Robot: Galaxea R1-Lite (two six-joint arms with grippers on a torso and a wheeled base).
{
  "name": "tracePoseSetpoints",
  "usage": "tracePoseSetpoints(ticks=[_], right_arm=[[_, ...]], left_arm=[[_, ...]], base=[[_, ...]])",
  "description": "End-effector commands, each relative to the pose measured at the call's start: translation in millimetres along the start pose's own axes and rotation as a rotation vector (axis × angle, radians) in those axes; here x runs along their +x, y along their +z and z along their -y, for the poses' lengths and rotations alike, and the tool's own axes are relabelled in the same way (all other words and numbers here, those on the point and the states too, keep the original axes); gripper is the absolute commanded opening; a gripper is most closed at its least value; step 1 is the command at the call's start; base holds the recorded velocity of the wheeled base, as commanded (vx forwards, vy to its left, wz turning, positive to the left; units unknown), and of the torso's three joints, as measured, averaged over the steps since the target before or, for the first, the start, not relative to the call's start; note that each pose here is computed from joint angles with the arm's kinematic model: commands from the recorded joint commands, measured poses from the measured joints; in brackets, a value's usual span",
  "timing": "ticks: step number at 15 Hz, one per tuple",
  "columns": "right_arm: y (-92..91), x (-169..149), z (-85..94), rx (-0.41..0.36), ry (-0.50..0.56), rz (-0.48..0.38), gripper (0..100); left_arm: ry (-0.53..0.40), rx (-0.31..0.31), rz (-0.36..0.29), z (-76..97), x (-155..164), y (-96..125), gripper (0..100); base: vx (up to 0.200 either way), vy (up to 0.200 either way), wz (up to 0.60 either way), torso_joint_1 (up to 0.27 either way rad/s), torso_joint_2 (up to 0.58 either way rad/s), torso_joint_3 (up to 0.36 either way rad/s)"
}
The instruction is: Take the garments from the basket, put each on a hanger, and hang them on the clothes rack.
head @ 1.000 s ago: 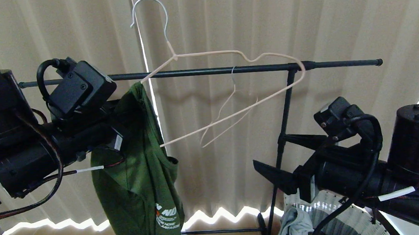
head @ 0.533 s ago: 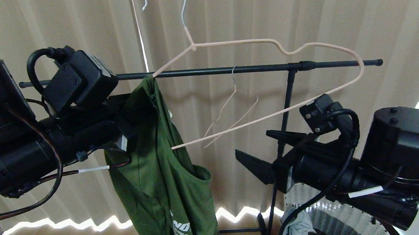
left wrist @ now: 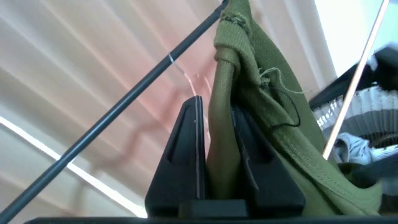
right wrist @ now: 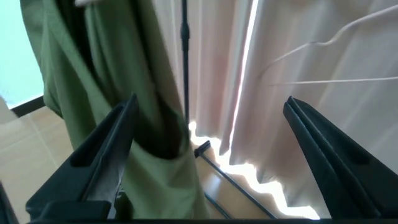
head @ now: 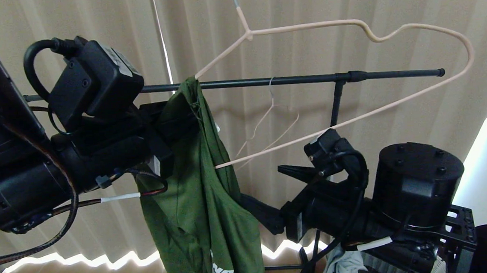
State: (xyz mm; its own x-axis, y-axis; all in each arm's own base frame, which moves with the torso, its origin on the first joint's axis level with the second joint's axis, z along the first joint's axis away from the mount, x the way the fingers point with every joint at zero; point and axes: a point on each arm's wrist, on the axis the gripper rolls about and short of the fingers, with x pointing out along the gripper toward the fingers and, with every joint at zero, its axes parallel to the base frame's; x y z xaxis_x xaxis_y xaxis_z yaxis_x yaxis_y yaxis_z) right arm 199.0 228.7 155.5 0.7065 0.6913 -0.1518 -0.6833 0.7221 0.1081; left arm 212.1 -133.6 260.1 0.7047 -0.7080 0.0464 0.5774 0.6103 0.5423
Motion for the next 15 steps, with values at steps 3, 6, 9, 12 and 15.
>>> tracePoseSetpoints(ticks=[3,6,9,12,15], right_arm=[[-16.2,8.4,-1.9,-0.008,0.001,-0.057,100],[-33.1,3.5,-1.0,-0.018,-0.007,-0.122,100],[-49.0,-9.4,7.3,-0.022,-0.038,-0.19,100],[-46.0,-26.7,35.2,-0.01,-0.139,-0.193,100],[-38.0,-43.7,74.3,-0.02,-0.29,-0.168,100]], left_arm=[[-0.003,-0.004,0.009,0.8,-0.1,1.7,0],[0.001,-0.011,0.015,0.1,-2.0,3.7,0],[0.01,-0.02,0.018,-1.3,-5.0,5.0,0],[0.04,-0.018,-0.029,-6.3,-10.0,-5.9,0],[0.084,0.064,-0.142,-14.4,-21.5,-33.5,0]], base=[[0.0,0.0,0.0,0.0,0.0,0.0],[0.0,0.0,0.0,0.0,0.0,0.0],[0.0,0.0,0.0,0.0,0.0,0.0],[0.0,0.0,0.0,0.0,0.0,0.0],[0.0,0.0,0.0,0.0,0.0,0.0]])
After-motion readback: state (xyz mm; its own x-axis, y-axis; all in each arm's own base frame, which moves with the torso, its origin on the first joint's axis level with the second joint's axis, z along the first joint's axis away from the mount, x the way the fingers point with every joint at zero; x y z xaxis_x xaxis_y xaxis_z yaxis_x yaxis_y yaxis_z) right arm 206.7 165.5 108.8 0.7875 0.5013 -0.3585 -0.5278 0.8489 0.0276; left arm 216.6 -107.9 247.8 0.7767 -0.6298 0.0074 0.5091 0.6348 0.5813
